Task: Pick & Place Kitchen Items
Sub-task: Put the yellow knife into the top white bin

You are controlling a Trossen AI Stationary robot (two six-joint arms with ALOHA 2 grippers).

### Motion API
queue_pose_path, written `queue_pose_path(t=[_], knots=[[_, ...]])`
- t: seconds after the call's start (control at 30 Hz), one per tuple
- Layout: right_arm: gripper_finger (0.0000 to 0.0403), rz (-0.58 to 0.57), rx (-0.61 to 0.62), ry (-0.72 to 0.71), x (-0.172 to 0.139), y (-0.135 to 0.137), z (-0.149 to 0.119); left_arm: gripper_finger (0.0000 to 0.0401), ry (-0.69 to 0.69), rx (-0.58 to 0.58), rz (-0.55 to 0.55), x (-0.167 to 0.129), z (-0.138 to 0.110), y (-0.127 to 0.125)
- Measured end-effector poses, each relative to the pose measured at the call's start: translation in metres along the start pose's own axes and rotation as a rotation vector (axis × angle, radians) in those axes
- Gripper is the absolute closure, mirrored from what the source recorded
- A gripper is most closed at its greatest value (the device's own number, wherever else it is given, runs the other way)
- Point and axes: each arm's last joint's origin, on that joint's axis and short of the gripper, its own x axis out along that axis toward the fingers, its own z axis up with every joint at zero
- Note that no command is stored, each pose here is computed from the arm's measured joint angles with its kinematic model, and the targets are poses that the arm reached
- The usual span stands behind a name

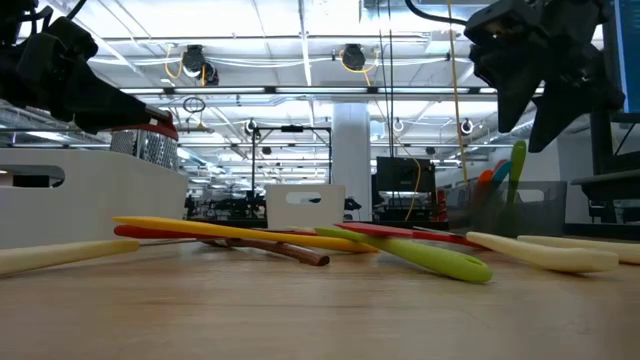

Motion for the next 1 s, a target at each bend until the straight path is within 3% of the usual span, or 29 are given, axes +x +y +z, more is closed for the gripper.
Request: queue_pose_path(t=[0.67, 0.8, 1.0], knots=[[0.0186, 0.235, 0.009, -0.094, -0.003, 0.023, 0.006, 0.0183, 0.0, -0.001, 0.0, 0.0, 0.0, 0.0], [0.0187, 0.205, 0.053, -0.061, -0.002, 0.02, 0.007, 0.0183, 0.0, -0.001, -0.001, 0.0, 0.0, 0.0], [0.0182, 0.135, 0.026, 0.026, 0.018, 0.024, -0.006, 0.0183, 0.0, -0.001, -0.001, 0.0, 0.0, 0.0]])
